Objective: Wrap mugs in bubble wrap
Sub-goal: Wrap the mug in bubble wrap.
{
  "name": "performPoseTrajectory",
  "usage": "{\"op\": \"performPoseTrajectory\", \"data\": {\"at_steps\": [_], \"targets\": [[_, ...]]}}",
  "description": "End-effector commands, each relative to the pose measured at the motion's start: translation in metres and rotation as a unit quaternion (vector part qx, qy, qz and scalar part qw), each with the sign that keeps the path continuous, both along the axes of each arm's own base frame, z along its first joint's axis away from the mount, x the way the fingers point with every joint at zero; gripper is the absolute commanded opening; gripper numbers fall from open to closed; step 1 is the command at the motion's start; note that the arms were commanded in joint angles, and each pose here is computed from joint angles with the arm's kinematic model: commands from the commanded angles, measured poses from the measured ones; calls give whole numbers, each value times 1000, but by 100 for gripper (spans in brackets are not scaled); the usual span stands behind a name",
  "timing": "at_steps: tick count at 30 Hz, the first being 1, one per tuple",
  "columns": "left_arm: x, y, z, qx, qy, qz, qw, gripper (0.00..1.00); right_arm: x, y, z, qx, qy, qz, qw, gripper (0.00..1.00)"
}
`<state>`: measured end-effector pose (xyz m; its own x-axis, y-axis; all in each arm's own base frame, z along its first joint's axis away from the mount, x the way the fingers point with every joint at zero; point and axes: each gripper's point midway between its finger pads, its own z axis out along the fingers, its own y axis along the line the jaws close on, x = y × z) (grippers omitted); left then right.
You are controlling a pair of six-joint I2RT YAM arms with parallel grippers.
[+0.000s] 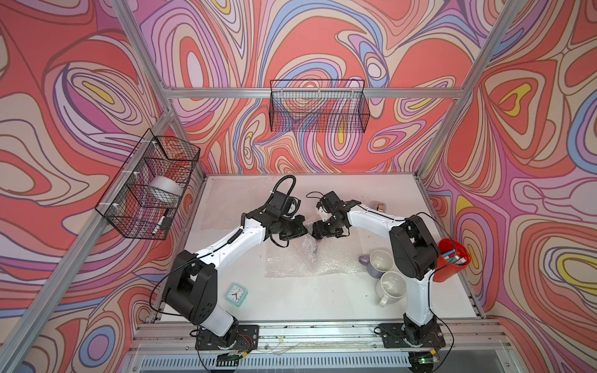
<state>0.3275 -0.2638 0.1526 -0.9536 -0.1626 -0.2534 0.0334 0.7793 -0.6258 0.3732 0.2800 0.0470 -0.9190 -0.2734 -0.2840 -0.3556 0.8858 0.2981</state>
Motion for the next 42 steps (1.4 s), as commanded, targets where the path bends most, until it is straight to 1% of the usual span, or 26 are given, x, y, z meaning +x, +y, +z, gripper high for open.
{"op": "performPoseTrajectory", "data": {"at_steps": [1, 6, 12, 16, 26, 28, 30, 33, 35, 39, 42], "targets": [[25, -10, 5, -20, -8, 36, 999, 0, -7, 4, -10, 0, 17, 17, 1000, 69], [45, -14, -7, -17, 2, 63, 998, 0, -5, 6, 0, 13, 12, 15, 1000, 69], [49, -12, -16, -5, 9, 68, 998, 0, 1, 1, 24, 22, -11, 5, 1000, 71], [49, -7, -26, 7, 20, 76, 997, 0, 5, -11, 36, 13, -25, -8, 1000, 72], [55, -5, -41, 14, 40, 86, 995, 0, 12, -40, 71, 14, -68, -41, 997, 76], [56, -6, -42, 14, 43, 88, 995, 0, 10, -39, 82, 29, -83, -35, 995, 78], [57, -7, -43, 13, 44, 88, 995, 0, 4, -29, 96, 63, -96, -9, 993, 78], [57, -7, -43, 14, 45, 89, 995, 0, -8, -15, 111, 114, -98, 28, 988, 73], [57, -6, -44, 15, 46, 91, 995, 0, -11, -9, 114, 130, -97, 43, 986, 72], [58, -7, -47, 15, 49, 93, 994, 0, -8, -9, 113, 124, -101, 44, 986, 69], [59, -6, -48, 17, 51, 95, 994, 0, -7, -5, 121, 136, -108, 49, 984, 60]]}}
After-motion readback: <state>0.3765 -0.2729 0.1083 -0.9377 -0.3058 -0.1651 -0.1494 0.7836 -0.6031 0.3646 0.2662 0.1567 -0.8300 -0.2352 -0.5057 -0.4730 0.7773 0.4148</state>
